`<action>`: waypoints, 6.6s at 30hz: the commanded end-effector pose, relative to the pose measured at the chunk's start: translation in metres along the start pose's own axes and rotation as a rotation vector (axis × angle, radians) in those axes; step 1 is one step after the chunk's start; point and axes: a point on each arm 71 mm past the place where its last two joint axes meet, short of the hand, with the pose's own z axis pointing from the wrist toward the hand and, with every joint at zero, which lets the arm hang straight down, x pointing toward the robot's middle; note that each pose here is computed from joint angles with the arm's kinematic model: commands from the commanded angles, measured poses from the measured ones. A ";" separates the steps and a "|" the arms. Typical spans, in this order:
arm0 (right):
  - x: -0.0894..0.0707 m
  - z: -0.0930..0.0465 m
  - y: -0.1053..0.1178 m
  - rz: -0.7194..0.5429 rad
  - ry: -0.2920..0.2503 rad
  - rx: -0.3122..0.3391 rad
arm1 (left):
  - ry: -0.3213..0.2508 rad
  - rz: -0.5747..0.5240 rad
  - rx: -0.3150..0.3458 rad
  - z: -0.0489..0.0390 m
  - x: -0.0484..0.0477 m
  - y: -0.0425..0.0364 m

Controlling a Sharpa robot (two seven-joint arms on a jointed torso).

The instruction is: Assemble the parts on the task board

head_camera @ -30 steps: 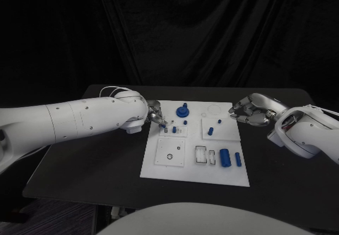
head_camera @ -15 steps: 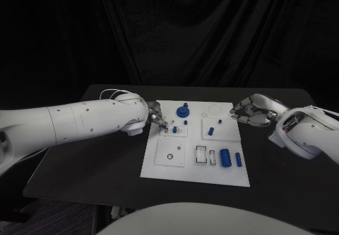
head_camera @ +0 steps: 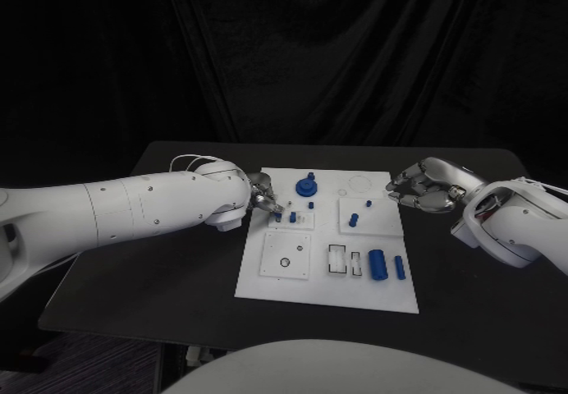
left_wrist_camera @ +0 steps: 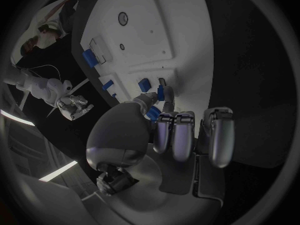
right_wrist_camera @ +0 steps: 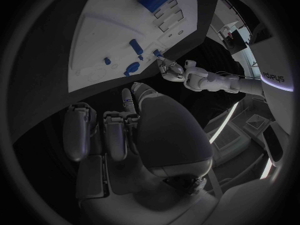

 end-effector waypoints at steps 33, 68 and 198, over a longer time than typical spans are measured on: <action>0.002 -0.001 -0.002 0.009 0.012 0.025 | 0.031 -0.006 -0.001 -0.0002 0.0104 0.0086; 0.004 -0.001 -0.003 0.011 0.028 0.035 | 0.036 -0.009 -0.001 0.0014 0.0139 0.0112; 0.007 0.002 -0.002 0.018 0.056 0.038 | -0.218 0.504 0.608 0.0463 0.0066 -0.0631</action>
